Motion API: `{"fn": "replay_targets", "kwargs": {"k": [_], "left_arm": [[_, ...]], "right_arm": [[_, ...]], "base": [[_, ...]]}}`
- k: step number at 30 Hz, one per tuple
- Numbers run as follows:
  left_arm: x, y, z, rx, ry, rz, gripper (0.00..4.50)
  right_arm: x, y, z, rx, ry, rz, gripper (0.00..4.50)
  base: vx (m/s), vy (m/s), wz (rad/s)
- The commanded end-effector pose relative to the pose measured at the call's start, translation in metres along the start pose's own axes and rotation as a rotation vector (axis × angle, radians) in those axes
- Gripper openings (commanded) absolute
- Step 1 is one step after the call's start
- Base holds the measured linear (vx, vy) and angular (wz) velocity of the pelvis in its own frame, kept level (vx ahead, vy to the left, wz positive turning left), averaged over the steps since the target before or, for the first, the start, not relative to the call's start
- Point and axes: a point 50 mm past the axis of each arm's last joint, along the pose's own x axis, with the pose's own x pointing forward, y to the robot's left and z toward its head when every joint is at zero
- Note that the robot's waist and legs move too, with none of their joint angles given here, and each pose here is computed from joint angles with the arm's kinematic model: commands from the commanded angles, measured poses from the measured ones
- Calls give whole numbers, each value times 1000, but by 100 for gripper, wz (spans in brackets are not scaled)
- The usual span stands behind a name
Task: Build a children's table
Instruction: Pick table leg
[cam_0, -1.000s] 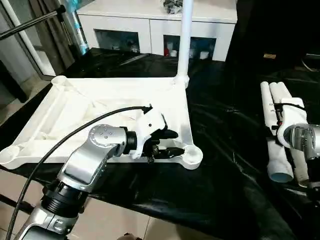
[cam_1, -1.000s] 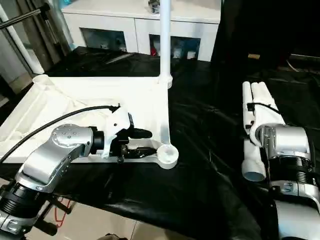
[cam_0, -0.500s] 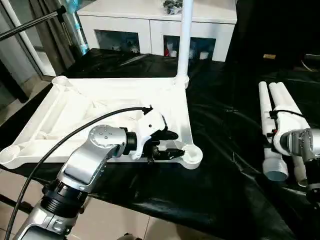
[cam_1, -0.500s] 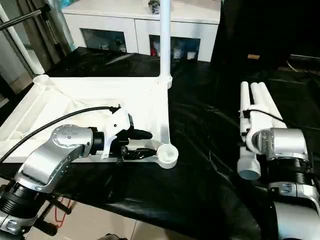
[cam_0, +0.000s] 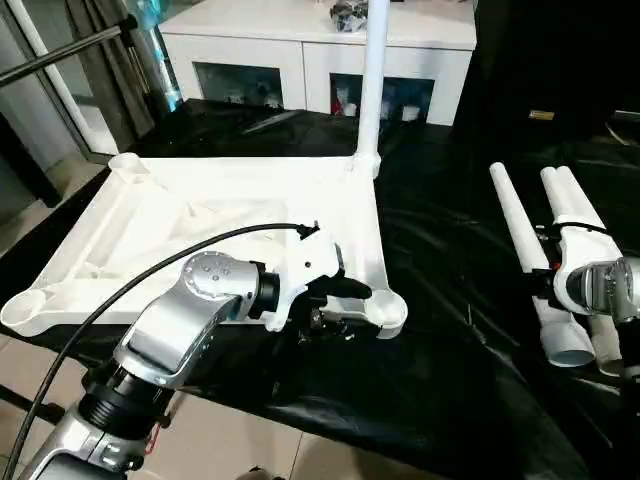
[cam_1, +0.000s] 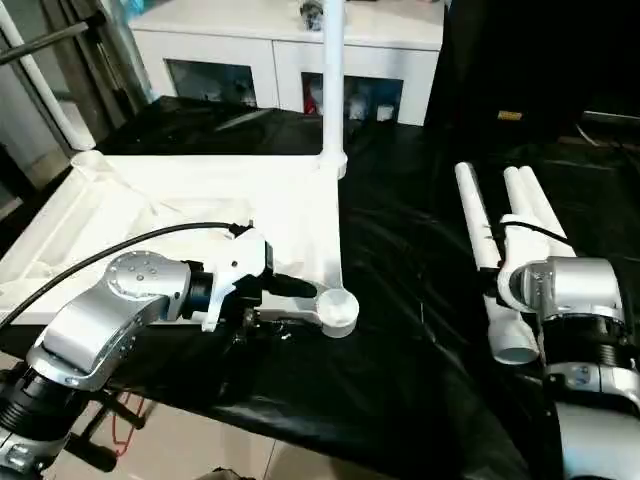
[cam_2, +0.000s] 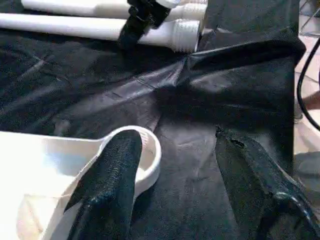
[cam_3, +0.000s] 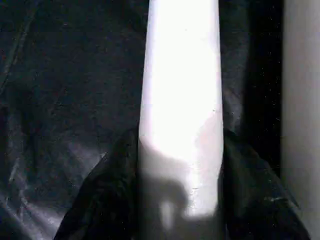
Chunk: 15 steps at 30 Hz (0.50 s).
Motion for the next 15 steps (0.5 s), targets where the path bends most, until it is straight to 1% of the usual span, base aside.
{"fn": "replay_targets", "kwargs": {"k": [1,3,4,5,6,7,9,10,11,13,14,15], "left_arm": [[-4,8,-1,2,7,54,307],[-1,14,1,-16,-11,95,310],[0,16,2,-28,-25,117,321],[0,16,2,-30,-27,120,337],[3,18,5,-49,-56,133,349],[3,18,6,-57,-69,133,354],[5,28,10,-88,-141,236,365],[6,34,11,-107,-169,292,380],[6,34,11,-110,-174,301,391],[8,44,15,-167,-240,376,397],[10,53,21,-234,-289,422,412],[10,55,23,-253,-301,430,424]], "right_arm": [[5,4,-6,23,15,8,184],[6,6,-4,35,-2,25,183],[6,8,-1,54,-36,40,183],[6,8,0,56,-41,42,183],[4,11,5,96,-90,76,183],[3,12,7,115,-108,96,183],[0,21,15,190,-204,198,183],[-2,24,17,208,-263,235,183],[-2,24,18,210,-273,241,183],[-6,29,21,212,-390,304,183],[-13,40,22,204,-472,428,183],[-15,43,23,202,-492,466,183]], "base": [[0,0,0],[0,0,0],[0,0,0],[0,0,0],[0,0,0],[0,0,0],[0,0,0],[0,0,0],[0,0,0],[0,0,0],[0,0,0],[0,0,0]]}}
